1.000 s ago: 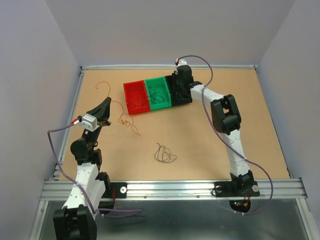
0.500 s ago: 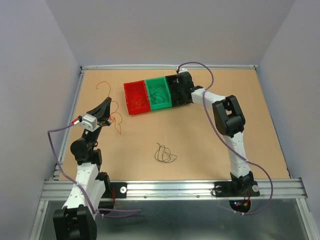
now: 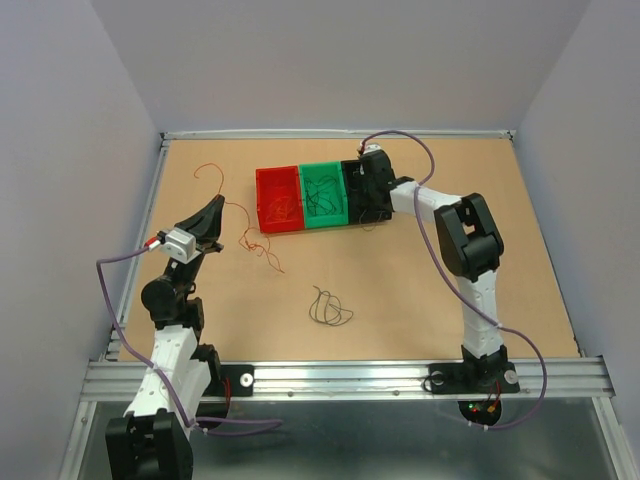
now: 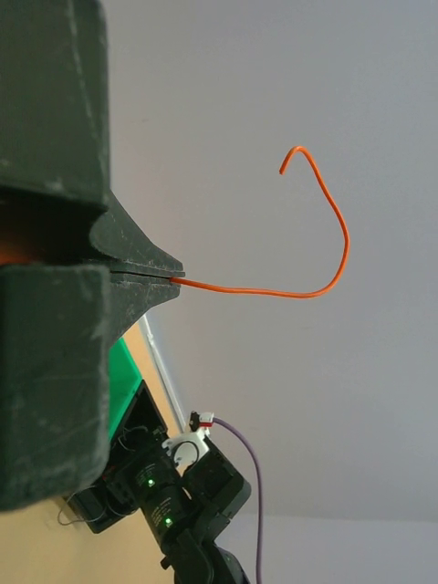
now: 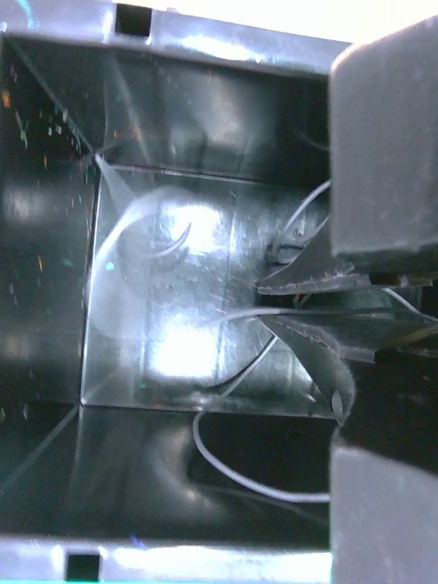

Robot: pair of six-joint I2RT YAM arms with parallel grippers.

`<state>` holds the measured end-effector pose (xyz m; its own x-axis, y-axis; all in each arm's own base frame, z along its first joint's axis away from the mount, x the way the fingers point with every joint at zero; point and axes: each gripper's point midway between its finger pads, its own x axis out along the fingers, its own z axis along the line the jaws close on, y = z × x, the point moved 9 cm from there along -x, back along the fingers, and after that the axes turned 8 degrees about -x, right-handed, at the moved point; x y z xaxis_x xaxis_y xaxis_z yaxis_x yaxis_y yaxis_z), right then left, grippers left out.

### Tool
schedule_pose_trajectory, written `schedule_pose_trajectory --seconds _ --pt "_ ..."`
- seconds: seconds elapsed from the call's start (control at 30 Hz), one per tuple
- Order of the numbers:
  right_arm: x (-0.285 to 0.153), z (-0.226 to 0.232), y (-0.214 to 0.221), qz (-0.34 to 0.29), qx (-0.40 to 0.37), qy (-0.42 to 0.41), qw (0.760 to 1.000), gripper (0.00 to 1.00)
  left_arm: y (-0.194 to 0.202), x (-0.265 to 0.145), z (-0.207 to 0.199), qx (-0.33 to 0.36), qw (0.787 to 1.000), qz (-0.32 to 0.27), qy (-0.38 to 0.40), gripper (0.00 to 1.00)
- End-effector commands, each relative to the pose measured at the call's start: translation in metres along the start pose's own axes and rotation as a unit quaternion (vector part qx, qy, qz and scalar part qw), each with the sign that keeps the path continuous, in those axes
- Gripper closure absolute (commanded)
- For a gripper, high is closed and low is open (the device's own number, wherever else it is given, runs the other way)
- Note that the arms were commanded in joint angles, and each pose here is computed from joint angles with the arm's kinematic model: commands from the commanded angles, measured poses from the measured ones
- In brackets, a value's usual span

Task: Untangle the cables

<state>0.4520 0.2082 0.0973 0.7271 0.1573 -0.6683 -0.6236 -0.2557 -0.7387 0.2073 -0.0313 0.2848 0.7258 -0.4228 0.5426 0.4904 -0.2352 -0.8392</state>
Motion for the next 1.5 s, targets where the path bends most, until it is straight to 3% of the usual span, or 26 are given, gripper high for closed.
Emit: schedule_pose_trajectory --seconds 0.0,0.23,0.5,0.83,0.87,0.9,0.93,1.0,1.03,1.07,1.1,1.33,1.47 --pt "-0.03 0.003 -0.048 -0.051 0.01 -0.024 0.998 0.79 -0.009 0.0 -0.005 0.024 0.999 -0.029 0.019 1.0" --pt "-0.067 0.001 -0.089 -0.108 0.025 -0.04 0.993 0.75 -0.008 0.001 -0.005 0.024 0.999 -0.027 0.019 1.0" --pt "-0.087 -0.002 -0.091 -0.113 0.031 -0.043 0.992 0.38 -0.005 0.002 -0.006 0.022 0.999 -0.021 0.026 1.0" --pt "-0.138 0.019 -0.08 -0.14 0.003 -0.124 0.982 0.19 -0.006 0.009 -0.012 0.012 0.998 -0.013 0.062 1.0" --pt "-0.158 0.031 -0.089 -0.18 -0.019 -0.164 0.97 0.17 -0.004 0.01 -0.012 0.007 0.998 -0.009 0.066 1.0" --pt "-0.161 0.032 -0.078 -0.172 -0.029 -0.184 0.967 0.16 -0.006 0.011 -0.013 0.006 0.998 -0.012 0.067 1.0" --pt "-0.172 0.044 -0.08 -0.205 -0.044 -0.215 0.954 0.15 -0.006 0.011 -0.015 0.006 0.997 -0.01 0.076 1.0" --pt "-0.182 0.061 -0.056 -0.214 -0.083 -0.29 0.929 0.15 -0.007 0.011 -0.017 0.007 0.996 -0.01 0.085 1.0" --pt "-0.202 0.073 -0.059 -0.251 -0.102 -0.319 0.908 0.15 -0.006 0.009 -0.019 0.008 0.996 -0.009 0.092 1.0" --pt "-0.202 0.08 -0.039 -0.244 -0.123 -0.338 0.9 0.15 -0.007 0.008 -0.021 0.013 0.995 -0.011 0.096 1.0" --pt "-0.219 0.098 -0.036 -0.265 -0.145 -0.372 0.878 0.15 -0.007 0.007 -0.022 0.014 0.995 -0.01 0.101 1.0" --pt "-0.227 0.162 0.0 -0.275 -0.223 -0.429 0.831 0.16 -0.011 0.003 -0.03 0.019 0.993 -0.021 0.119 1.0" --pt "-0.209 0.183 0.0 -0.29 -0.215 -0.43 0.828 0.18 -0.013 0.002 -0.031 0.023 0.992 -0.025 0.118 1.0"
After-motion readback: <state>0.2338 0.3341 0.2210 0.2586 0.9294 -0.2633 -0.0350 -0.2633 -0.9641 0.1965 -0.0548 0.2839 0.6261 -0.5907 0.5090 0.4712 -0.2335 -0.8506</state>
